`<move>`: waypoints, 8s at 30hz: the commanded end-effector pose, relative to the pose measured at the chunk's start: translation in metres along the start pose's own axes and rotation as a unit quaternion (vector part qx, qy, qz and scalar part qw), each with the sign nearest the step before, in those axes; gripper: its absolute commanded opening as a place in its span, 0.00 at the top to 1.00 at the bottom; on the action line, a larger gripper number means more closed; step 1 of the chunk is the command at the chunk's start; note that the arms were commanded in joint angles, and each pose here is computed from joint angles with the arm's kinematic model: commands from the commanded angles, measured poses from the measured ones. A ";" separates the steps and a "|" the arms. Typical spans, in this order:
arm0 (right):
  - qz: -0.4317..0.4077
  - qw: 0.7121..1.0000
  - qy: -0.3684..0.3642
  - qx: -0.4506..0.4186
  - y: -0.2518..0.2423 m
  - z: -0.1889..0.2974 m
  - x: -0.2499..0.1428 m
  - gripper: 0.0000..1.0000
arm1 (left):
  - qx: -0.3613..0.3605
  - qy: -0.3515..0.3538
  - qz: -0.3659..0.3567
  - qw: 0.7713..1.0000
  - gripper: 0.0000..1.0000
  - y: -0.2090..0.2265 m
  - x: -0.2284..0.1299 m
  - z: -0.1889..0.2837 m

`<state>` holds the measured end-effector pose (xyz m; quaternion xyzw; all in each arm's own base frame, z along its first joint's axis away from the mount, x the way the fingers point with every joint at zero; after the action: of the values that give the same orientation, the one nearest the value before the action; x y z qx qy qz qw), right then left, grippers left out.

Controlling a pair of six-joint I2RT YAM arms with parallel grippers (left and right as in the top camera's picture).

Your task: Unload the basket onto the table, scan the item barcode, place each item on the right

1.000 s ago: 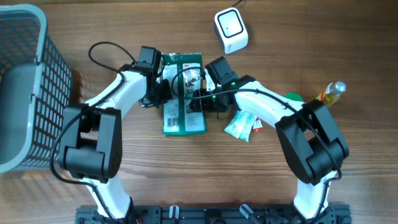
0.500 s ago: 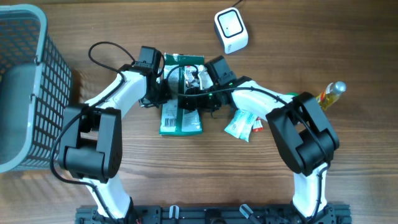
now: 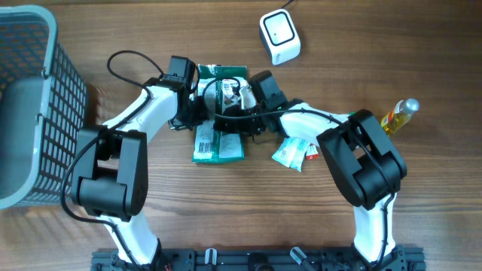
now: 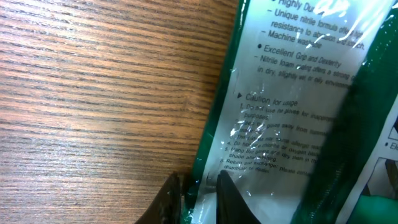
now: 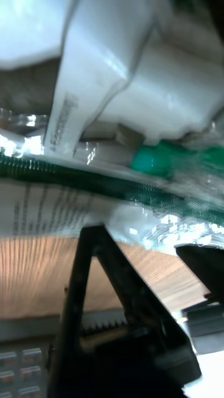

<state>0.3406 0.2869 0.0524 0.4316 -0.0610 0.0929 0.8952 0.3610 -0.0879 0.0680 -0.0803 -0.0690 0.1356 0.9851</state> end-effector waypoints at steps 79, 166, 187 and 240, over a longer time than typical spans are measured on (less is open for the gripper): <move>0.590 0.749 -0.053 -0.297 0.181 0.279 0.015 0.96 | 0.132 -0.111 0.050 0.984 0.00 0.084 0.038 0.057; 0.689 0.567 0.055 -0.448 0.005 0.094 0.176 0.96 | 0.132 -0.111 0.050 0.984 0.00 0.084 0.038 0.057; 0.596 0.580 -0.110 -0.544 0.062 0.170 0.203 0.96 | 0.133 -0.111 0.050 0.984 0.00 0.084 0.038 0.057; 0.070 0.973 0.057 -0.213 0.015 0.101 0.001 0.96 | 0.132 -0.111 0.050 0.984 0.00 0.084 0.038 0.057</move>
<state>0.3430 0.1981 0.1290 0.1678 -0.0800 0.1905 0.9639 0.3676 0.0074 0.1101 0.0591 -0.1504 0.1994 0.9665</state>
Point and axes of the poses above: each gripper's point midway between its finger pads, its own z axis back along the fingers, its own y axis along the line the jaws close on, x = y × z, the point moved 7 cm from there along z, back along the fingers, and after that the axes turned 4 degrees about z, right-handed, at the moved point
